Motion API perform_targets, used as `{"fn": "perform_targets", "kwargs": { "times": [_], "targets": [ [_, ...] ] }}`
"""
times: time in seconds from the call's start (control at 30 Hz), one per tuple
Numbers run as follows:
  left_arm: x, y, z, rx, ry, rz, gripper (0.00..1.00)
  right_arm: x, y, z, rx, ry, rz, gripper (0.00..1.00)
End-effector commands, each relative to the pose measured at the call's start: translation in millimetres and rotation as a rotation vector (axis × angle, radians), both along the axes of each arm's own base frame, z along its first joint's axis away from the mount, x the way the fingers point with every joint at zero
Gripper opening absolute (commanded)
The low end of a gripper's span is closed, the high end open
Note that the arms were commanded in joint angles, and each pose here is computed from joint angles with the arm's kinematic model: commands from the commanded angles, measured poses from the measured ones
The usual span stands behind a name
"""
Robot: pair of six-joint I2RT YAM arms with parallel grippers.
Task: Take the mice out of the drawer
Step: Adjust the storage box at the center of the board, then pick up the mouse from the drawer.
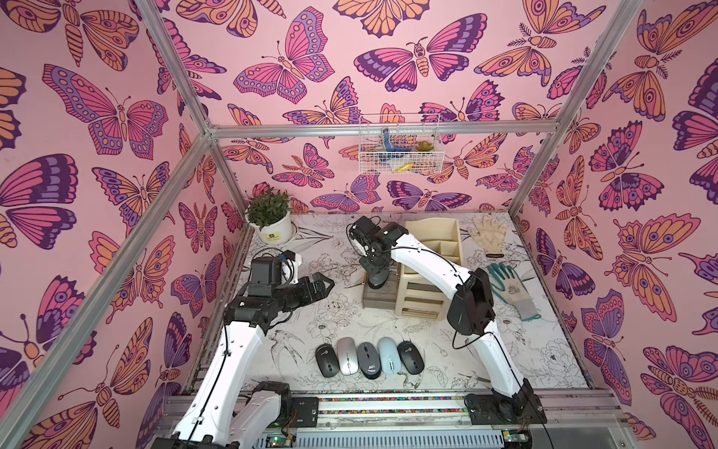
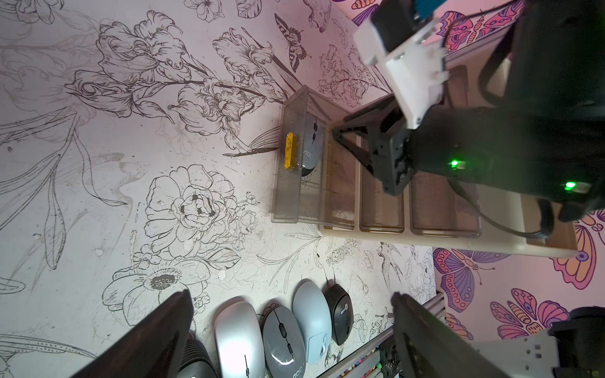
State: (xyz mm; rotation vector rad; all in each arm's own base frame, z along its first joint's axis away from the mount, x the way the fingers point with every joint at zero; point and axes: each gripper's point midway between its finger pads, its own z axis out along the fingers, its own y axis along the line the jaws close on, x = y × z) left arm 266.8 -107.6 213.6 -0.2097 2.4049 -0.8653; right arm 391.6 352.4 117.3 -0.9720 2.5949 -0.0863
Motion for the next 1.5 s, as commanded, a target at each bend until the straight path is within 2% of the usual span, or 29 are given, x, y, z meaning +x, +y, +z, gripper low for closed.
{"fn": "perform_targets", "kwargs": {
  "times": [0.0, 0.1, 0.2, 0.33, 0.47, 0.6, 0.77, 0.87, 1.0, 1.23, 1.4, 1.47],
  "targets": [
    [0.9, -1.0, 0.9, -0.01, -0.01, -0.011, 1.0, -45.9, -4.0, -16.5, -0.02, 0.144, -0.039, 0.28],
    [2.4, -2.4, 1.2, -0.015, -0.008, -0.018, 1.0, -67.7, -32.1, -27.5, -0.1, 0.156, -0.065, 0.29],
    [4.0, -3.2, 1.5, -0.019, -0.007, -0.02, 1.0, -74.1, -77.0, -30.9, -0.189, 0.147, -0.11, 0.3],
    [4.4, -3.5, 0.9, -0.023, -0.008, -0.019, 1.0, -68.6, -115.0, -23.0, -0.145, 0.181, -0.184, 0.32],
    [4.2, -3.2, 0.4, -0.021, -0.007, -0.018, 1.0, -62.3, -102.2, -13.1, -0.056, 0.175, -0.198, 0.42],
    [3.1, -3.0, 1.8, -0.021, -0.012, -0.019, 1.0, -56.8, -88.2, -28.9, -0.013, 0.204, -0.242, 0.54],
    [0.6, -3.1, 2.0, -0.02, -0.011, -0.022, 1.0, -63.5, -82.0, -48.1, -0.023, 0.23, -0.255, 0.62],
    [1.2, -3.7, 1.9, -0.022, -0.009, -0.024, 1.0, -67.9, -84.8, -53.4, -0.052, 0.222, -0.259, 0.71],
    [2.3, -3.8, 1.3, -0.022, -0.006, -0.024, 1.0, -72.3, -95.3, -67.2, -0.103, 0.229, -0.272, 0.76],
    [2.4, -3.8, 0.1, -0.022, -0.002, -0.024, 1.0, -83.2, -96.2, -96.5, -0.124, 0.306, -0.261, 0.78],
    [2.8, -3.7, -0.4, -0.021, 0.0, -0.022, 1.0, -89.6, -99.9, -119.0, -0.153, 0.353, -0.267, 0.74],
    [2.7, -3.4, -1.2, -0.02, 0.002, -0.021, 1.0, -91.5, -100.5, -122.7, -0.15, 0.362, -0.267, 0.69]
  ]
}}
